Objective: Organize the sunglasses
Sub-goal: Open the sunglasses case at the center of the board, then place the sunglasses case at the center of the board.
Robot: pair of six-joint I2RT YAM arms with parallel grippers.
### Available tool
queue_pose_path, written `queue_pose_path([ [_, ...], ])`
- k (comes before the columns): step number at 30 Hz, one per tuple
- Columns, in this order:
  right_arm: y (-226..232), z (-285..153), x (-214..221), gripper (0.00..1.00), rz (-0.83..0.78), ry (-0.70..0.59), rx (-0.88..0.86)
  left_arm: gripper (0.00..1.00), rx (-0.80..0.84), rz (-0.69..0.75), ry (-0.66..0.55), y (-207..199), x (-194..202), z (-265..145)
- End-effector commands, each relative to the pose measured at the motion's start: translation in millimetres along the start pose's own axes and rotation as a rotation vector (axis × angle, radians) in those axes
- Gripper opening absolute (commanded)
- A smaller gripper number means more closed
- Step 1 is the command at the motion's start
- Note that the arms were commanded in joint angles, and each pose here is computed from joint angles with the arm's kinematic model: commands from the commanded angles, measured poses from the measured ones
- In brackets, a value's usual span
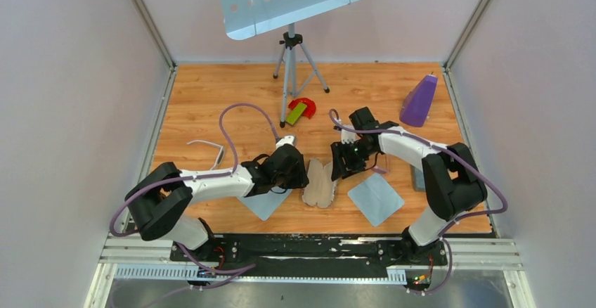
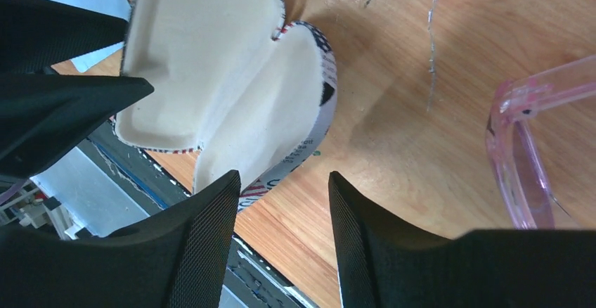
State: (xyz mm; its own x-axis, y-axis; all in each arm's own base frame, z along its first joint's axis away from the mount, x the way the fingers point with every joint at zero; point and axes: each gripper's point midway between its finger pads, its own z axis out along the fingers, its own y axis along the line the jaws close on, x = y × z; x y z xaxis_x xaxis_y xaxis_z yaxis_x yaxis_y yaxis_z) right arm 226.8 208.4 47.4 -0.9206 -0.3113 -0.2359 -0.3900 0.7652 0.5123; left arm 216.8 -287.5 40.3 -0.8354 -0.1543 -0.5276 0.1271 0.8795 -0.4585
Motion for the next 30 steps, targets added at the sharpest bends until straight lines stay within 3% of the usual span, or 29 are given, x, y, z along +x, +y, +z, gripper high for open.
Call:
queue_pose_path([
  [1, 9, -20, 3, 0.56, -0.061, -0.023, -0.020, 0.43, -0.090, 0.188, 0.033, 6, -9, 0],
  [11, 8, -91, -11, 0.60, -0.235, -0.165, 0.033, 0.18, 0.002, 0.330, 0.087, -23, -17, 1],
  [17, 2, -121, -3, 0.60, -0.322, -0.264, 0.129, 0.02, -0.012, 0.580, 0.063, -34, -48, -6],
  [22, -1, -128, 3, 0.60, -0.346, -0.291, 0.166, 0.00, -0.084, 0.824, 0.034, -36, -84, -14],
  [26, -3, -133, 3, 0.60, -0.363, -0.312, 0.189, 0.00, -0.107, 0.885, -0.044, -43, -110, -22],
  [30, -7, -134, 6, 0.60, -0.380, -0.317, 0.213, 0.00, -0.242, 1.075, -0.129, -39, -146, -29],
])
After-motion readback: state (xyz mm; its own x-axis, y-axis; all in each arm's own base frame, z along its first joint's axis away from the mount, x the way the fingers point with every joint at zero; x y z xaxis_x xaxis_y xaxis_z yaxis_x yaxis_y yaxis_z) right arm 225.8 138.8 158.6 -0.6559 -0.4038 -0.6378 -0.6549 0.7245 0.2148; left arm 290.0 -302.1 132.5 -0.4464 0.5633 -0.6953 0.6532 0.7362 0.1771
